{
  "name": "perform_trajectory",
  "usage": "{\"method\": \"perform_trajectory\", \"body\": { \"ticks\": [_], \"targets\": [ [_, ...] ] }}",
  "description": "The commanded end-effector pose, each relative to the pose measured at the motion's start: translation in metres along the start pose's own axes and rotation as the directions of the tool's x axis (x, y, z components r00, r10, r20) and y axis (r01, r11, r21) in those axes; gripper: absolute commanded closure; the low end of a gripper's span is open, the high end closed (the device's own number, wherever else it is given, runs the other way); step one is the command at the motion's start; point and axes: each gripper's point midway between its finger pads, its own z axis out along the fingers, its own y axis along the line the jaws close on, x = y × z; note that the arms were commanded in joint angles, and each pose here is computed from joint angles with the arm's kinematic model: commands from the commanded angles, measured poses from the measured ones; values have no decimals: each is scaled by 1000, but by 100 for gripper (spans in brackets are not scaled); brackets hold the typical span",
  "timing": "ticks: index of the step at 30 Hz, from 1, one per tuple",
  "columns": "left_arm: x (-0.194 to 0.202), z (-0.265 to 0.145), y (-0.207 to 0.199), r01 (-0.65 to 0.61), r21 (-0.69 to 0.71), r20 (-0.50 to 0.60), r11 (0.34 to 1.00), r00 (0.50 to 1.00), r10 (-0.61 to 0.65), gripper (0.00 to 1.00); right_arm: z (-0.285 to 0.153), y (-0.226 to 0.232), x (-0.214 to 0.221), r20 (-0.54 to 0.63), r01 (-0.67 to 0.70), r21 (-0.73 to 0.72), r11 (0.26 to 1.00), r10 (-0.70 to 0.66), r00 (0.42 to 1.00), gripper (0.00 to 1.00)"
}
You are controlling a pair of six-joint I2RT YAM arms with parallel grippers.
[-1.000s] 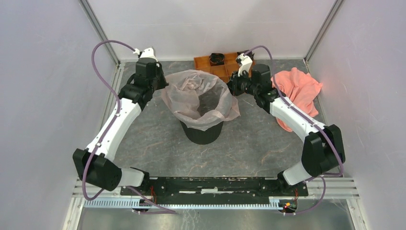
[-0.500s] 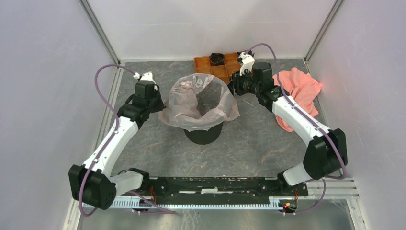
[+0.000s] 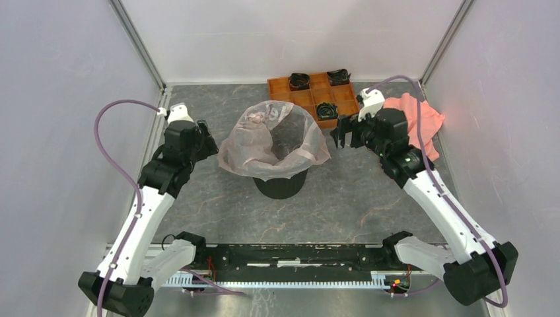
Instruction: Put the trash bags into the trash bin
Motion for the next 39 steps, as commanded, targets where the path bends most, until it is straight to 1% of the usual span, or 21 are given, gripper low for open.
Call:
{"method": "perform_trajectory", "body": {
  "ticks": [1, 4, 6, 7, 11, 13, 14, 17, 22, 25, 28, 31, 34, 39],
  "targets": [
    [25, 3, -11, 133, 64, -54, 989, 990, -130, 26, 17, 28, 50, -87, -145, -141, 979, 134, 987, 6],
    [49, 8, -27, 217, 142, -116, 966, 973, -201, 27, 22, 49, 65, -99, -237, -242, 941, 219, 971, 6],
    [64, 12, -39, 260, 211, -151, 942, 961, -232, 26, 28, 59, 76, -74, -263, -309, 914, 253, 965, 6],
    [73, 15, -45, 278, 243, -169, 929, 956, -241, 24, 32, 60, 83, -74, -276, -320, 906, 266, 961, 6],
    [96, 29, -62, 332, 306, -239, 892, 934, -266, 25, 46, 68, 108, -128, -311, -358, 881, 283, 950, 14],
    [104, 35, -68, 349, 319, -274, 881, 924, -267, 28, 49, 72, 113, -141, -320, -372, 871, 287, 947, 19],
    [109, 37, -71, 355, 324, -290, 877, 920, -265, 31, 49, 72, 114, -141, -318, -373, 872, 286, 948, 20],
    [125, 44, -74, 383, 323, -331, 866, 902, -275, 41, 51, 69, 119, -140, -306, -359, 882, 273, 952, 25],
    [160, 52, -82, 432, 332, -441, 839, 857, -267, 50, 51, 73, 133, -164, -319, -370, 873, 277, 947, 31],
    [174, 56, -84, 453, 324, -478, 831, 836, -269, 56, 56, 70, 150, -192, -307, -339, 890, 254, 948, 32],
    [186, 57, -78, 460, 304, -485, 834, 828, -281, 57, 59, 66, 170, -224, -295, -307, 905, 233, 946, 32],
    [204, 60, -68, 450, 267, -500, 852, 821, -277, 57, 63, 63, 191, -260, -292, -278, 915, 221, 940, 32],
    [227, 61, -59, 443, 224, -539, 868, 798, -269, 57, 67, 66, 213, -309, -299, -271, 915, 211, 927, 33],
    [248, 63, -55, 457, 204, -571, 866, 774, -274, 57, 72, 70, 239, -365, -282, -251, 926, 179, 914, 32]
  ]
}}
